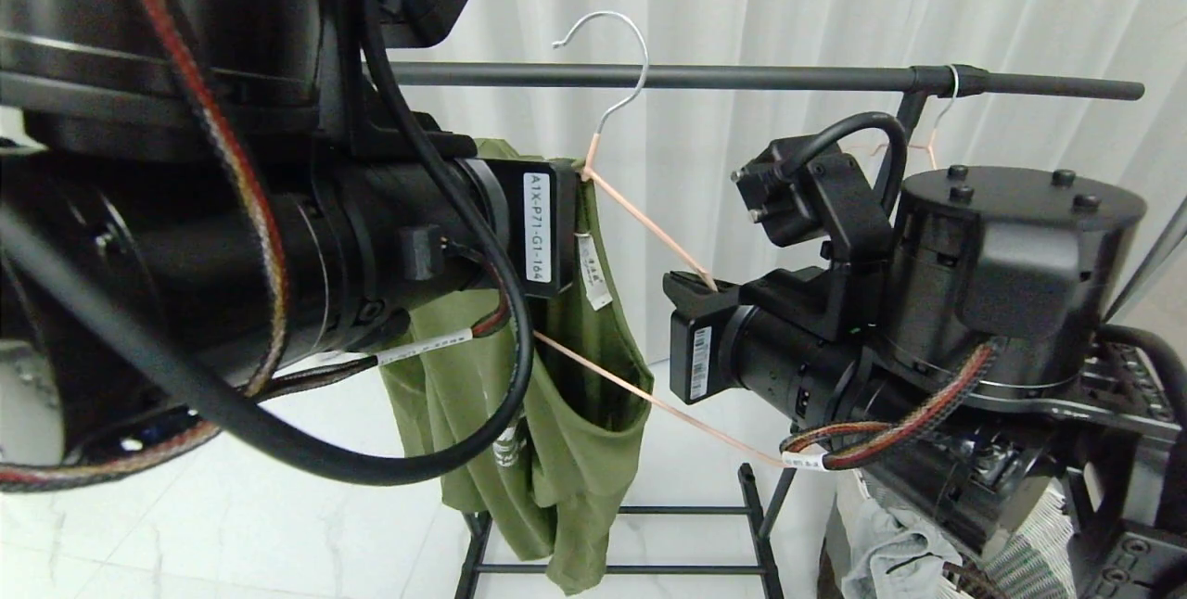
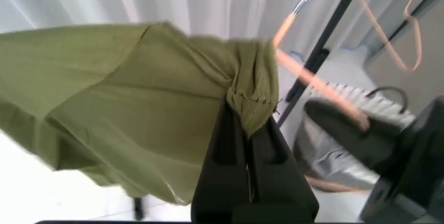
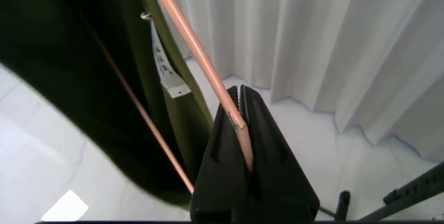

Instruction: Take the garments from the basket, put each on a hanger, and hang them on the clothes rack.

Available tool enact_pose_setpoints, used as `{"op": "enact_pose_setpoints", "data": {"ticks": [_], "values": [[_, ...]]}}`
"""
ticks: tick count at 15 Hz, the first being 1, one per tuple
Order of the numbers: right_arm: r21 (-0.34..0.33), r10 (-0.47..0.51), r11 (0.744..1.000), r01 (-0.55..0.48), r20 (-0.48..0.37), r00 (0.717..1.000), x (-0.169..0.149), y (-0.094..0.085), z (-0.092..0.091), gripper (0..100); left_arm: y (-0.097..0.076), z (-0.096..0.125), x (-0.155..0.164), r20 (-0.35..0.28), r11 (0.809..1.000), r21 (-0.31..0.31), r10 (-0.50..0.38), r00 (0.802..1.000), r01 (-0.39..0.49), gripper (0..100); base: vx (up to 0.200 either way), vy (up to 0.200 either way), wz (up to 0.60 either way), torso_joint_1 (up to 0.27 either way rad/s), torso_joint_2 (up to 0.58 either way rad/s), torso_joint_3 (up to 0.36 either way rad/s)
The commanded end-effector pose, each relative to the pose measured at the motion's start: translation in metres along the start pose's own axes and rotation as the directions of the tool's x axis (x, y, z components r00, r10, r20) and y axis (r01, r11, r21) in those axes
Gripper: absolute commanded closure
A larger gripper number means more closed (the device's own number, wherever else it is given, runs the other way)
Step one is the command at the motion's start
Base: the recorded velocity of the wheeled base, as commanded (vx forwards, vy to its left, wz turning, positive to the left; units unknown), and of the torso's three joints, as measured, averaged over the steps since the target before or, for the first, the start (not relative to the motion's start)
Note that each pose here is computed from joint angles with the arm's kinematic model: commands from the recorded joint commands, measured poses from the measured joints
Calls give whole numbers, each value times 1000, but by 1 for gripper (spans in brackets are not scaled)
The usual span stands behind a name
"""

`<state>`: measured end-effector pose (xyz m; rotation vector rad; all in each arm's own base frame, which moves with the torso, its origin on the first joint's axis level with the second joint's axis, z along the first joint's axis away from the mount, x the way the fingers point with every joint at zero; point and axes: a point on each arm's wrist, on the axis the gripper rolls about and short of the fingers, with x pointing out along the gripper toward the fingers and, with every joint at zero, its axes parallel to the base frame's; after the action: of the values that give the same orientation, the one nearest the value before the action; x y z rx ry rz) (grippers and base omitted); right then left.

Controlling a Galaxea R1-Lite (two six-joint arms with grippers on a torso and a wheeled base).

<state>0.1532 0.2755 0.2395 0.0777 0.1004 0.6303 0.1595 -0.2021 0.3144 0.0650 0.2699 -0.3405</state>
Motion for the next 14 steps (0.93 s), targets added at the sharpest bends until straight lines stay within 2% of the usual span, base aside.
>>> {"op": "enact_pose_setpoints", "data": {"ticks": [1,2,3,7,10,11,12,13,14], "values": [[-9,0,1000,0,22,1000,-1,-1,3,100,5,-5,-6,-8,1000,30,1,1000,-1,100,0,0,0,0,0,0],[-19,2,1000,-1,45,999,-2,-1,6,100,5,-8,-7,-14,999,39,-1,1000,1,100,0,0,0,0,0,0],[-27,4,1000,-2,66,998,-2,-1,9,100,6,-10,-8,-18,999,42,-1,1000,2,0,0,0,0,0,0,0],[-52,1,999,5,117,993,-3,-3,15,100,11,-16,-14,-25,999,45,1,1000,0,0,0,0,0,0,0,0],[-117,-36,992,49,114,993,-11,-22,12,100,32,-34,-41,-32,995,96,0,999,3,0,0,0,0,0,0,0],[-134,-49,989,63,106,993,-15,-29,9,100,41,-38,-54,-20,989,147,-12,1000,15,0,0,0,0,0,0,0],[-154,-43,986,59,100,994,-21,-33,7,100,51,-40,-67,-5,977,200,-71,997,71,0,0,0,0,0,0,0],[-166,-24,985,39,90,996,-27,-36,5,100,60,-39,-78,13,961,242,-144,989,137,0,0,0,0,0,0,0],[-181,-9,983,23,77,997,-33,-38,1,100,71,-41,-84,19,933,313,-193,981,177,0,0,0,0,0,0,0]]}}
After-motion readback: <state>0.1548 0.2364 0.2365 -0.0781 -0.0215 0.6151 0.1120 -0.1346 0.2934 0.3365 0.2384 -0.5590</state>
